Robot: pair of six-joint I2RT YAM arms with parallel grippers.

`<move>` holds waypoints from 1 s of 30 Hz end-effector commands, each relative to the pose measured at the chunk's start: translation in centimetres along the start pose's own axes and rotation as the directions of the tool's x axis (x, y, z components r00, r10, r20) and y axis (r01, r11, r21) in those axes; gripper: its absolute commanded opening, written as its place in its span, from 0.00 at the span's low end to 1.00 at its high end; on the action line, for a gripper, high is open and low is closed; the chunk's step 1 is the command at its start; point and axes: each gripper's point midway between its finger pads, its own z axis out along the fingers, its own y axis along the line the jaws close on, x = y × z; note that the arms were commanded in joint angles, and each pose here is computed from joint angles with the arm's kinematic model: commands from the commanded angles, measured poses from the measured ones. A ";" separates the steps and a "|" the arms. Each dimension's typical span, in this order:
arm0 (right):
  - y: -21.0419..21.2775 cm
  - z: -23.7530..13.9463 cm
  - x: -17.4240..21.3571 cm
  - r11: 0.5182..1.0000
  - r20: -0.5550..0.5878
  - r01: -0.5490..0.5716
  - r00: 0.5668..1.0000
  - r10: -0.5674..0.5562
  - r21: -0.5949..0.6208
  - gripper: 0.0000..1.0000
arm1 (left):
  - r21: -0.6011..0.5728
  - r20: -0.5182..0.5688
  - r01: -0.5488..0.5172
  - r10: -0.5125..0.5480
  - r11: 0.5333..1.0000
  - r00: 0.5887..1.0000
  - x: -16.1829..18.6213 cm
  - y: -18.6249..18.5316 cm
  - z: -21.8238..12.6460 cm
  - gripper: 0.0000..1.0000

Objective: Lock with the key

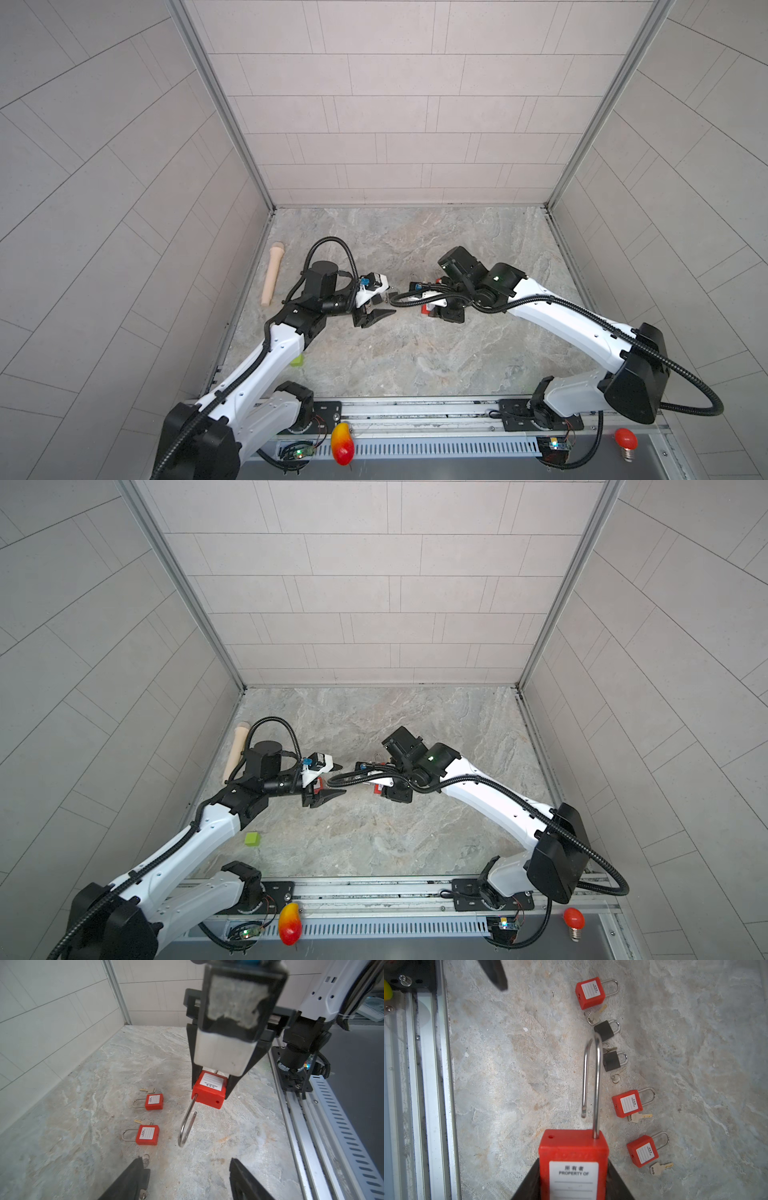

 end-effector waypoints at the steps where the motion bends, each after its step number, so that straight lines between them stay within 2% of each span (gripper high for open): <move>1: 0.0 -1.1 -1.8 0.997 0.061 0.075 0.995 -0.074 -0.013 0.14 | 0.044 0.018 -0.033 0.032 0.998 0.999 -1.1 -0.4 0.4 0.67; 8: 0.0 -1.1 -2.6 0.995 0.081 0.094 0.993 -0.091 -0.037 0.14 | 0.009 -0.017 -0.029 0.029 1.000 0.999 -0.6 0.9 1.4 0.55; 13: 0.1 -0.8 -2.7 0.993 0.079 0.107 0.992 -0.103 -0.046 0.13 | -0.002 0.023 -0.033 0.033 0.999 0.999 -1.4 1.1 1.6 0.49; 17: 0.0 -0.8 -2.7 0.993 0.078 0.113 0.991 -0.109 -0.046 0.13 | 0.012 0.034 -0.030 0.030 0.999 0.999 -1.6 0.9 1.7 0.40; 22: -0.1 -1.0 -2.9 0.992 0.083 0.124 0.989 -0.120 -0.037 0.13 | 0.050 0.039 -0.013 0.011 0.999 0.999 -1.4 0.2 1.8 0.23; 30: -0.8 -1.4 -3.4 0.989 0.092 0.150 0.984 -0.149 -0.001 0.14 | 0.097 0.040 0.013 -0.017 0.995 0.999 -1.5 -0.5 1.9 0.14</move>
